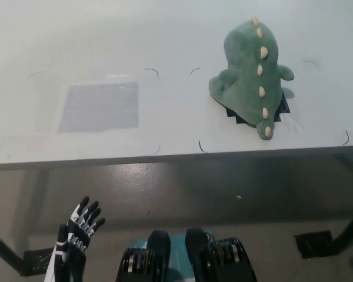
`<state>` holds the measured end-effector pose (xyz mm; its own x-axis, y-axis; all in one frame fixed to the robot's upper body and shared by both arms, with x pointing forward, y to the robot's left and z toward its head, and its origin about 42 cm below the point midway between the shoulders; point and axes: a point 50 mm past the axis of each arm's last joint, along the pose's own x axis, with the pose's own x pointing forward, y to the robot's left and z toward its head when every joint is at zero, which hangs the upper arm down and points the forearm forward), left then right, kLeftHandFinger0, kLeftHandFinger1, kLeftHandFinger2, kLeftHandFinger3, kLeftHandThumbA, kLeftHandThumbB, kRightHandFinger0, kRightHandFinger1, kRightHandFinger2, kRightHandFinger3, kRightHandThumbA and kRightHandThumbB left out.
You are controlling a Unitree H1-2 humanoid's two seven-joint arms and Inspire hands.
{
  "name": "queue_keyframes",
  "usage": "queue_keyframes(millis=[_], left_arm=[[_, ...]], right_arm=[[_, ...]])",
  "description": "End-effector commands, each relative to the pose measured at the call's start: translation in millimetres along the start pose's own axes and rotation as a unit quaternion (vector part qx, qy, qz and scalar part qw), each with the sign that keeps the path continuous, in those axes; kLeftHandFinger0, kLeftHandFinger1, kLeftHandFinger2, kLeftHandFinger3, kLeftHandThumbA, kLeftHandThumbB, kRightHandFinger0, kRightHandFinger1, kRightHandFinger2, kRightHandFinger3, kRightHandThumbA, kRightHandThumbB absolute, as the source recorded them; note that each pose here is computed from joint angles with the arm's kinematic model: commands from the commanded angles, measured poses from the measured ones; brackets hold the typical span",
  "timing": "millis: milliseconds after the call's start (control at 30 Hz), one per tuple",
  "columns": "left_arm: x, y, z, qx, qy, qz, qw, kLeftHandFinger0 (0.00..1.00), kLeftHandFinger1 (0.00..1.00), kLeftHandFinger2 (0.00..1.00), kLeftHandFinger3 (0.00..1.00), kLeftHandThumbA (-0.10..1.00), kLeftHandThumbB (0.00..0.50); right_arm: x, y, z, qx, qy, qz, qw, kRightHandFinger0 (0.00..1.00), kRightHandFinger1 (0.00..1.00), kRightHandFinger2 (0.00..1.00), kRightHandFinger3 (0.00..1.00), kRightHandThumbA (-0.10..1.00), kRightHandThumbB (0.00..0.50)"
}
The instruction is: Use both hands to pick up a dinasour on the right side and move it to the left side
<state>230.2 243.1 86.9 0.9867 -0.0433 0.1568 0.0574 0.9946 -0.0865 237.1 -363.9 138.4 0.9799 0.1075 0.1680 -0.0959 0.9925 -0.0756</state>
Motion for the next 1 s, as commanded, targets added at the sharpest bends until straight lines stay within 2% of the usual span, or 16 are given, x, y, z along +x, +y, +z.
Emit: queue_keyframes(millis=[0,67,233,267,333,533,633,667,700,767,967], left_arm=[[13,3,22,-0.001,-0.06,-0.007,0.998,1.0,1.0,1.0,1.0,1.0,0.48],[20,5,29,-0.002,-0.07,-0.004,0.998,1.0,1.0,1.0,1.0,1.0,0.469],[33,4,38,-0.012,-0.088,-0.003,0.996,1.0,1.0,1.0,1.0,1.0,0.473],[38,0,43,-0.01,-0.099,-0.006,0.995,1.0,1.0,1.0,1.0,1.0,0.472],[42,-4,48,-0.016,-0.104,-0.007,0.994,1.0,1.0,1.0,1.0,1.0,0.466],[56,-13,72,-0.016,-0.131,-0.027,0.991,1.0,1.0,1.0,1.0,1.0,0.461],[72,-22,90,-0.021,-0.147,-0.032,0.988,1.0,1.0,1.0,1.0,1.0,0.48],[81,-25,97,-0.022,-0.159,-0.038,0.986,1.0,1.0,1.0,1.0,1.0,0.469],[89,-28,102,-0.025,-0.169,-0.042,0.984,1.0,1.0,1.0,1.0,1.0,0.468],[99,-31,112,-0.024,-0.174,-0.043,0.983,1.0,1.0,1.0,1.0,1.0,0.492],[144,-48,141,-0.012,-0.202,-0.06,0.977,1.0,1.0,1.0,1.0,1.0,0.5]], right_arm=[[8,-4,19,-0.001,-0.059,0.004,0.998,1.0,1.0,1.0,1.0,1.0,0.221],[10,-5,22,0.0,-0.063,0.002,0.998,1.0,1.0,1.0,1.0,1.0,0.239],[15,-8,29,-0.008,-0.079,0.0,0.997,1.0,1.0,1.0,1.0,1.0,0.214],[19,-11,36,-0.015,-0.088,-0.01,0.996,1.0,1.0,1.0,1.0,1.0,0.241],[21,-13,41,-0.018,-0.099,-0.017,0.995,1.0,1.0,1.0,1.0,1.0,0.25],[31,-15,52,-0.008,-0.132,-0.011,0.991,1.0,1.0,1.0,1.0,1.0,0.239],[40,-17,63,-0.012,-0.14,0.001,0.99,1.0,1.0,1.0,1.0,1.0,0.237],[45,-18,67,-0.017,-0.146,0.0,0.989,1.0,1.0,1.0,1.0,1.0,0.235],[50,-18,70,-0.021,-0.15,-0.003,0.988,1.0,1.0,1.0,1.0,1.0,0.259],[59,-16,75,-0.025,-0.156,0.001,0.987,1.0,1.0,1.0,1.0,1.0,0.275],[85,-12,96,-0.03,-0.174,0.006,0.984,1.0,1.0,1.0,1.0,1.0,0.269]])
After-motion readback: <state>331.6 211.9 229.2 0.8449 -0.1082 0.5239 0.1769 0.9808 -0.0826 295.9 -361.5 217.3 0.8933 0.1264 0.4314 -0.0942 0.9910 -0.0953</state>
